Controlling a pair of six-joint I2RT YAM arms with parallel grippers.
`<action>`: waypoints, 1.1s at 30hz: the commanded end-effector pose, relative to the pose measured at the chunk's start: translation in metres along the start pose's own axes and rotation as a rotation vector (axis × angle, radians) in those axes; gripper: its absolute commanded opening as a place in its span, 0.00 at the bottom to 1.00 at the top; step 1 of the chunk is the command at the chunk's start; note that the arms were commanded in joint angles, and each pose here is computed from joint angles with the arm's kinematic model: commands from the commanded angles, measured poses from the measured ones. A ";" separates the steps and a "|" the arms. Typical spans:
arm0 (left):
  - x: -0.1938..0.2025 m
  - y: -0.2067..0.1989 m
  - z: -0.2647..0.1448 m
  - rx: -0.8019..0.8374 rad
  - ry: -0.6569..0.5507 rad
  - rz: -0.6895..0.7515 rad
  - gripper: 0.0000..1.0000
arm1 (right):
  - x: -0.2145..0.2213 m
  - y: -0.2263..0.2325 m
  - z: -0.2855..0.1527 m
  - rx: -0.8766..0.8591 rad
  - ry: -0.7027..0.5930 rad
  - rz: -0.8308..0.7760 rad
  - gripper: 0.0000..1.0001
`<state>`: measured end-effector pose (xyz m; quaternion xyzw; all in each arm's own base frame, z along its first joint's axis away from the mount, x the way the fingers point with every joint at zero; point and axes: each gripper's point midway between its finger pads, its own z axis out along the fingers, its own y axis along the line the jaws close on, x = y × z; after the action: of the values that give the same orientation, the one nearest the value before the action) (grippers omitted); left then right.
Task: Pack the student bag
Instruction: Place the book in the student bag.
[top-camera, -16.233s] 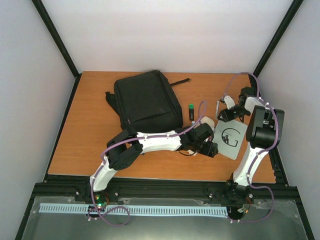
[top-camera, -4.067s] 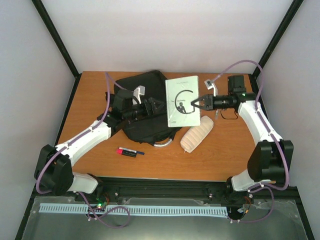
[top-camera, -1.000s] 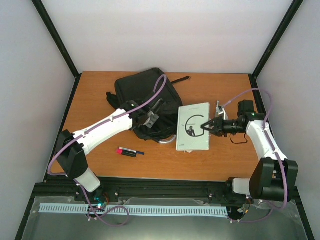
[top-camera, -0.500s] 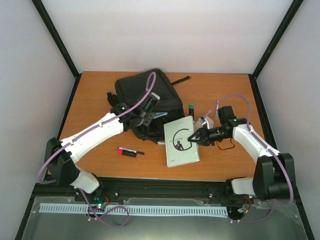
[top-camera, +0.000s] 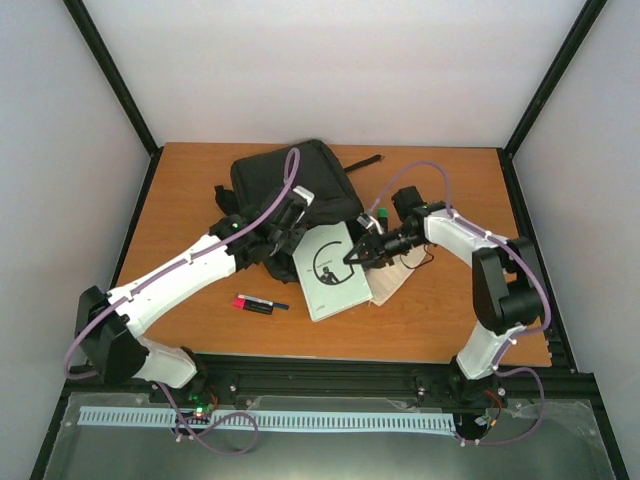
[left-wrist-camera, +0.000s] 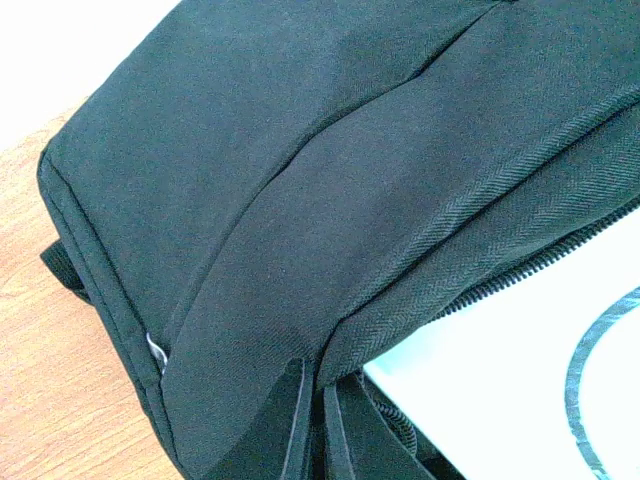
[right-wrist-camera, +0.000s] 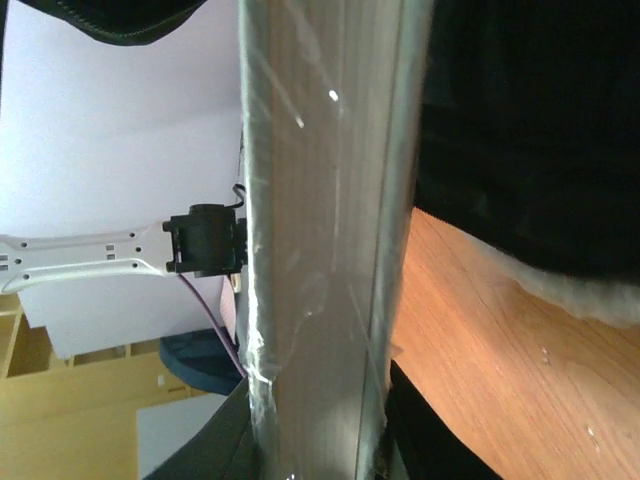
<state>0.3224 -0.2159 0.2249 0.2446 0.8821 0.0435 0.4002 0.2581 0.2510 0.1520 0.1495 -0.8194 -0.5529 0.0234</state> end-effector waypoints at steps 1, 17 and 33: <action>-0.039 0.014 -0.025 -0.008 -0.171 -0.061 0.01 | -0.008 0.031 0.012 -0.167 0.052 -0.054 0.03; -0.033 0.012 -0.022 0.003 -0.181 -0.051 0.01 | -0.034 0.015 0.029 -0.171 0.041 -0.052 0.03; -0.041 0.030 -0.037 0.022 -0.237 -0.151 0.01 | -0.006 0.028 0.031 -0.139 -0.003 -0.026 0.03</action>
<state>0.3247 -0.1960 0.2430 0.2144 0.8714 0.0210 0.4408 0.2497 0.2784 0.1241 0.1144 -0.8104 -0.5714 0.0614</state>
